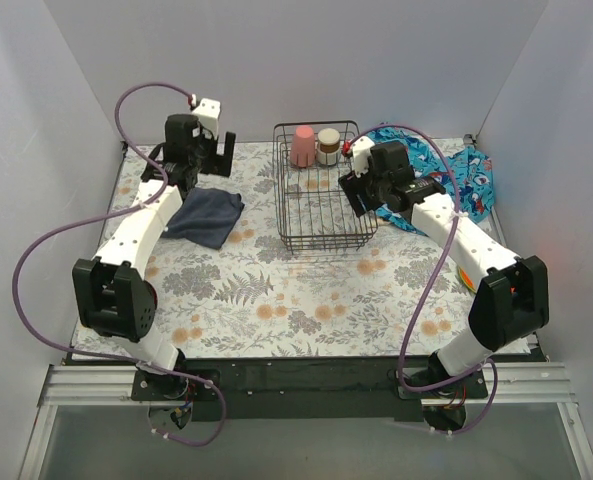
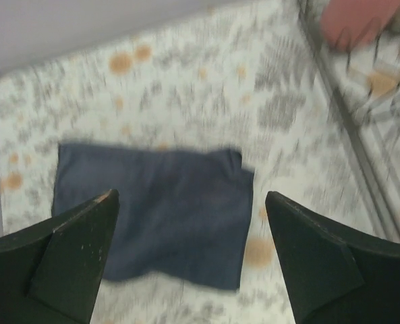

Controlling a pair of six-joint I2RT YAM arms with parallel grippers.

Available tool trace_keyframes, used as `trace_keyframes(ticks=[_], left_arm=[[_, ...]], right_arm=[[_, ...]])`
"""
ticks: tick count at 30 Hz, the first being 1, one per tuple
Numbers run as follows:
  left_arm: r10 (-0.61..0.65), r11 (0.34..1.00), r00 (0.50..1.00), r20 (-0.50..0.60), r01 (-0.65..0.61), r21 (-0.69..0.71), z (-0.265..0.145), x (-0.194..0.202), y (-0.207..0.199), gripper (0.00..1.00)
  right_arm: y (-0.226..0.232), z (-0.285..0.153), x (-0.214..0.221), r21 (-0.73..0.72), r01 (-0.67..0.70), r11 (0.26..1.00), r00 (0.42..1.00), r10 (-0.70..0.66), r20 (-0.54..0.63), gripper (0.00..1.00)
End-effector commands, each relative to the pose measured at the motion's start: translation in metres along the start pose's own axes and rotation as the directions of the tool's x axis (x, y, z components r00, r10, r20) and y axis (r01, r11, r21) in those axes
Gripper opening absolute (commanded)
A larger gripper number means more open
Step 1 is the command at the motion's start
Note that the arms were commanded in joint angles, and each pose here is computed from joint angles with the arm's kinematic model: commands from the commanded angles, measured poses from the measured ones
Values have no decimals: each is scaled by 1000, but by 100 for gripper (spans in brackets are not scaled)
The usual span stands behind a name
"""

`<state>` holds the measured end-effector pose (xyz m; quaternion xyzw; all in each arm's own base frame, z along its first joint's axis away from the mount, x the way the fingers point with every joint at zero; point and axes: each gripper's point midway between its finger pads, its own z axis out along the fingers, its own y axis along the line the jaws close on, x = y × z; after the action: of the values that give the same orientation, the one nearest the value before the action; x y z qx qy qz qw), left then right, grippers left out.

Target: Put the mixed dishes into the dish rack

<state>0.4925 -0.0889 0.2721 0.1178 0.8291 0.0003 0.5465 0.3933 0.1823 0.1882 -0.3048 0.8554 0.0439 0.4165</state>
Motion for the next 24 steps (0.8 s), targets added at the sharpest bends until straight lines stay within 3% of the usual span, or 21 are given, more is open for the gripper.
trace_keyframes(ticks=[1,6,11,13,16,24], left_arm=[[92,996,948,-306,-86,31,-58,91,8,89],[135,991,893,-429,-131,39,-83,139,15,84],[157,987,892,-423,-124,105,-83,136,7,84],[160,986,882,-442,-119,119,-78,138,5,84],[140,988,854,-501,-87,129,-68,152,1,81],[83,990,866,-493,-15,140,-73,155,-10,77]], right_arm=[[11,-13,-23,-104,-33,994,998,37,42,78],[-7,-24,-2,-118,-133,984,991,131,-26,79],[-59,-40,43,45,-160,986,973,166,-161,78],[-93,-56,79,195,-167,966,945,214,-247,75],[-116,-76,134,286,-234,929,877,329,-351,68],[-103,-112,190,277,-243,930,782,357,-511,65]])
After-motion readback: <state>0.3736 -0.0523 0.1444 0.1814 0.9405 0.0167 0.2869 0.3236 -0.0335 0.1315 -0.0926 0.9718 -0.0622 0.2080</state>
